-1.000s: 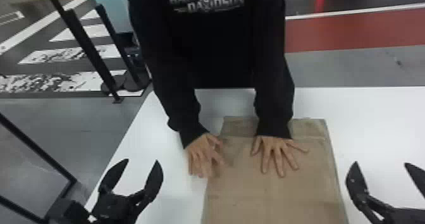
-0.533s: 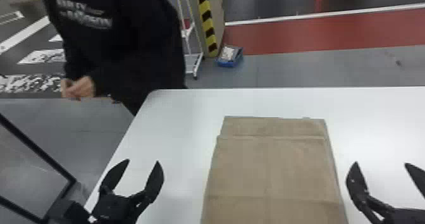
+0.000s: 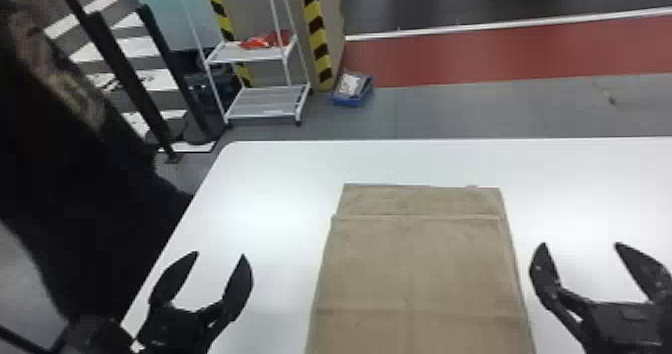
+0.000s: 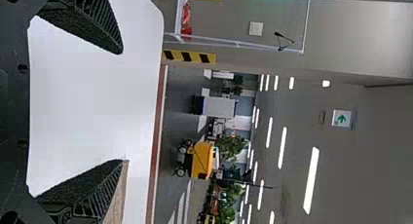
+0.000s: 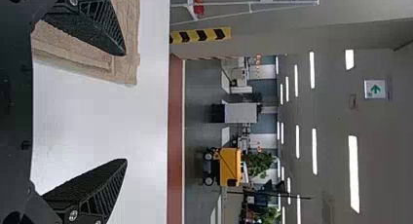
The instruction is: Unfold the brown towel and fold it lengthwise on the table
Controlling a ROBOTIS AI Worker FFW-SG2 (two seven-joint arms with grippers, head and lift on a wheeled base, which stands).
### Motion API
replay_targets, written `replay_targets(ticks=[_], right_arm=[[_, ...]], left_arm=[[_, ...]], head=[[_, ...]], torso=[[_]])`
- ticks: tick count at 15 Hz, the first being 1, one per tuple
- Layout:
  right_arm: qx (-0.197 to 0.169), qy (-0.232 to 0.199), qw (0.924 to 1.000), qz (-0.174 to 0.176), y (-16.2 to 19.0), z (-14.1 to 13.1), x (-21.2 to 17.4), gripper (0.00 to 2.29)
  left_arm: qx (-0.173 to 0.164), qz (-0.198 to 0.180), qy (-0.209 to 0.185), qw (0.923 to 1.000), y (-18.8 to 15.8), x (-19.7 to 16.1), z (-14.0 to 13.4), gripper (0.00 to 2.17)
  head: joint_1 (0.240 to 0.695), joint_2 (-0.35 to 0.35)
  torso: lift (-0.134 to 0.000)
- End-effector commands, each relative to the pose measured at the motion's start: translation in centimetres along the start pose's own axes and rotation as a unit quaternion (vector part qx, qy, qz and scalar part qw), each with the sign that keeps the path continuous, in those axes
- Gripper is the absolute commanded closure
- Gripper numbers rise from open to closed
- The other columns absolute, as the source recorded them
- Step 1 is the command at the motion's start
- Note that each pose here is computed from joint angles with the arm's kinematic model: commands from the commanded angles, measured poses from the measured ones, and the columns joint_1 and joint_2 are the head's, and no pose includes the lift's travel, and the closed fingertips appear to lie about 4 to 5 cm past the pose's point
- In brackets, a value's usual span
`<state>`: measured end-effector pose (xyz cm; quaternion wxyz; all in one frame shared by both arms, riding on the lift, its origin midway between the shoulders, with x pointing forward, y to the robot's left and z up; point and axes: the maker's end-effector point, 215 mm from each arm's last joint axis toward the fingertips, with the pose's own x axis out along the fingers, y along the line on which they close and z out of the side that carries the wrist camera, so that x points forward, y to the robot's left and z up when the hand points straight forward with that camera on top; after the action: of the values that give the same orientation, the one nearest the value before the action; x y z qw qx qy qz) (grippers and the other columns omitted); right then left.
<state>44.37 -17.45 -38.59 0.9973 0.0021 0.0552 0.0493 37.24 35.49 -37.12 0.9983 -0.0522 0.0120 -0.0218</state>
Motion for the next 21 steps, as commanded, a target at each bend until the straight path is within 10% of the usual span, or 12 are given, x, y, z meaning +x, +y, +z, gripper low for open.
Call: replay_targets(ticks=[1, 8, 21], right_arm=[[-0.006, 0.042, 0.999, 0.012, 0.8, -1.9, 2.3, 0.1], [0.038, 0.112, 0.9859, 0.118, 7.3, -5.0, 8.1, 0.1], [0.033, 0.164, 0.9766, 0.135, 7.9, -7.6, 10.9, 0.39]], left_arm=[[-0.004, 0.001, 0.001, 1.0, -0.1, 0.4, -0.1, 0.08], [-0.018, -0.008, 0.015, 0.9997, -1.3, 1.8, -1.2, 0.08], [-0.028, -0.022, 0.025, 0.999, -3.1, 3.5, -2.4, 0.08]], head=[[0.695, 0.246], [0.695, 0.292], [0.695, 0.268]], torso=[[-0.117], [-0.117], [-0.117]])
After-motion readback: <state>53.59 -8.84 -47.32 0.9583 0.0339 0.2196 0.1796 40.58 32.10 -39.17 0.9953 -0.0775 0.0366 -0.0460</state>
